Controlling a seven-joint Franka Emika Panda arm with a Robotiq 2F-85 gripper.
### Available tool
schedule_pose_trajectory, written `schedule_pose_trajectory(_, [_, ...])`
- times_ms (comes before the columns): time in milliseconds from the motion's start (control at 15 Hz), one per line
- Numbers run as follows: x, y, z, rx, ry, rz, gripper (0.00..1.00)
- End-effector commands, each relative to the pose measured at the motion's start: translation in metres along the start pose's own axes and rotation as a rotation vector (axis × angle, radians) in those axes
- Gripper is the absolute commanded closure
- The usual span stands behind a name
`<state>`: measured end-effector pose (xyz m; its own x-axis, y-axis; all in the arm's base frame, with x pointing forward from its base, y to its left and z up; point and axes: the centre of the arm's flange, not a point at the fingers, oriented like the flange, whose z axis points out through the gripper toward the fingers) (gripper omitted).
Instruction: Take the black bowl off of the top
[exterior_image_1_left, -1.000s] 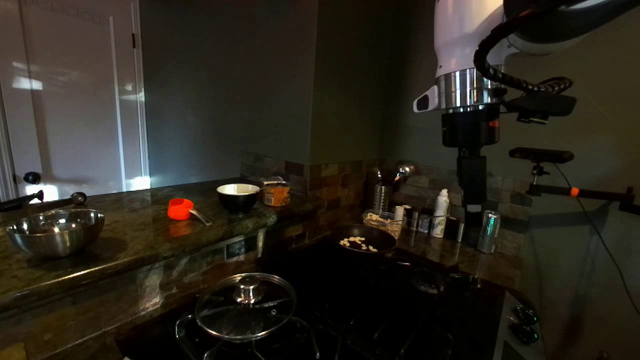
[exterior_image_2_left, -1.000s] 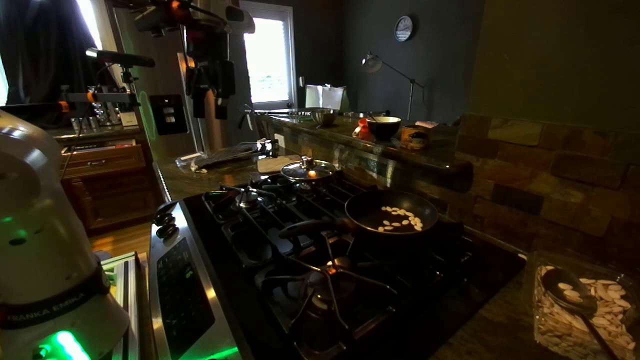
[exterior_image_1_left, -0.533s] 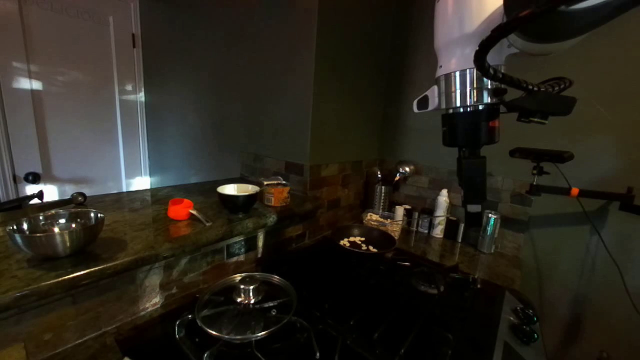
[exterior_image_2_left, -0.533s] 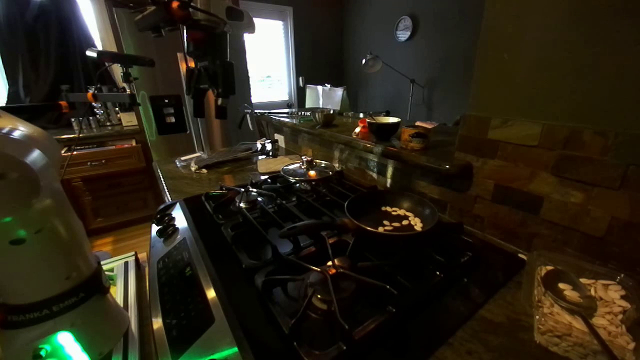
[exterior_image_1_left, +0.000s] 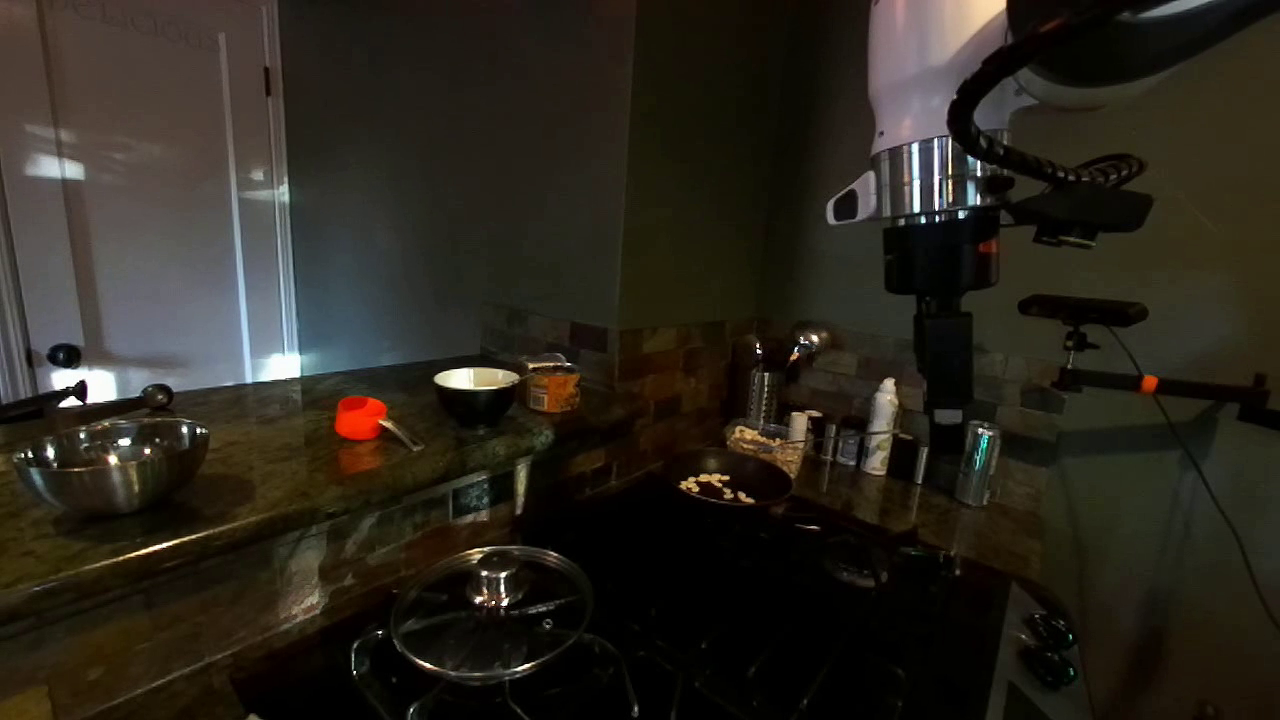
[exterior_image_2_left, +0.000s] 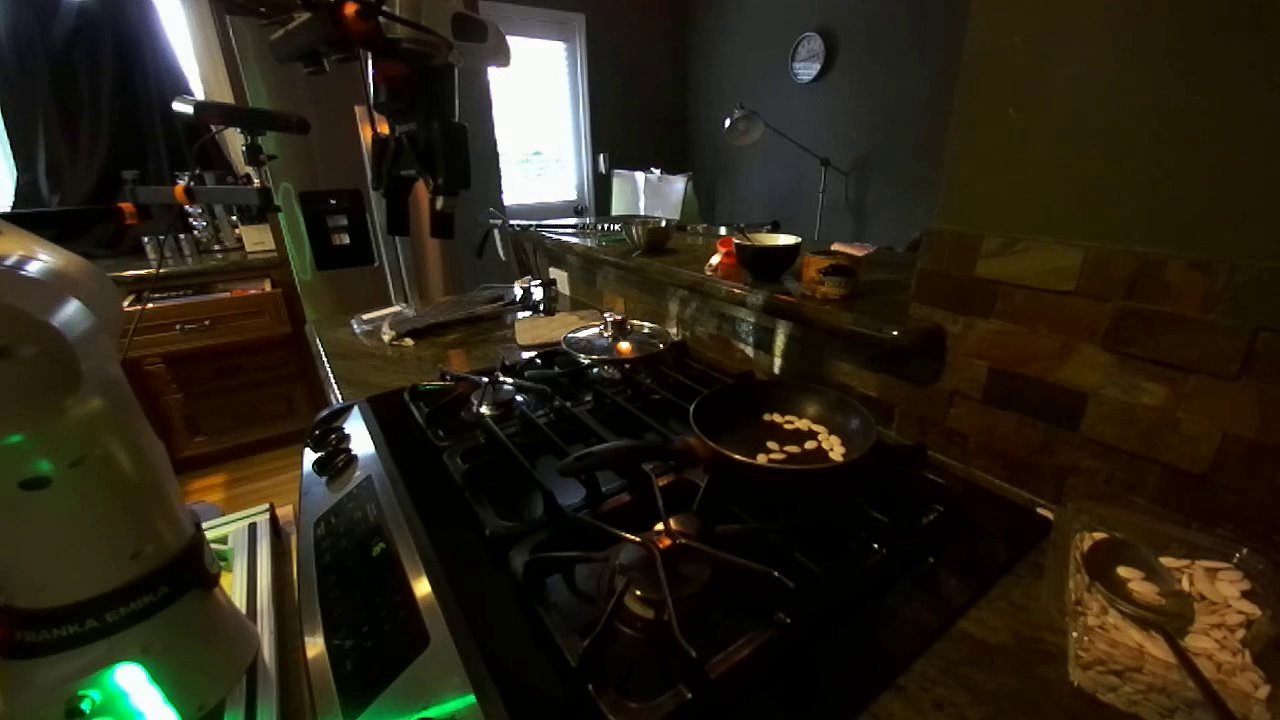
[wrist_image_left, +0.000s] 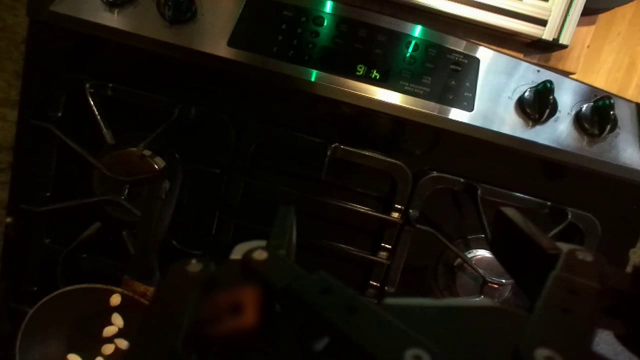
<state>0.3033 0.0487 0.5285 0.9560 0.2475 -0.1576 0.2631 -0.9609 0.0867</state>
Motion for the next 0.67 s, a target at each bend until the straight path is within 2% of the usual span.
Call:
schedule_pose_trajectory(0, [0.000, 0.000, 0.000, 0.000, 0.000, 0.000, 0.00])
schedule_pose_trajectory(200, [0.000, 0.000, 0.000, 0.000, 0.000, 0.000, 0.00])
schedule_pose_trajectory(267, [0.007, -0.004, 0.000, -0.023, 0.006, -0.023, 0.00])
schedule_pose_trajectory(600, [0.075, -0.007, -0.019, -0.013, 0.218, -0.230, 0.00])
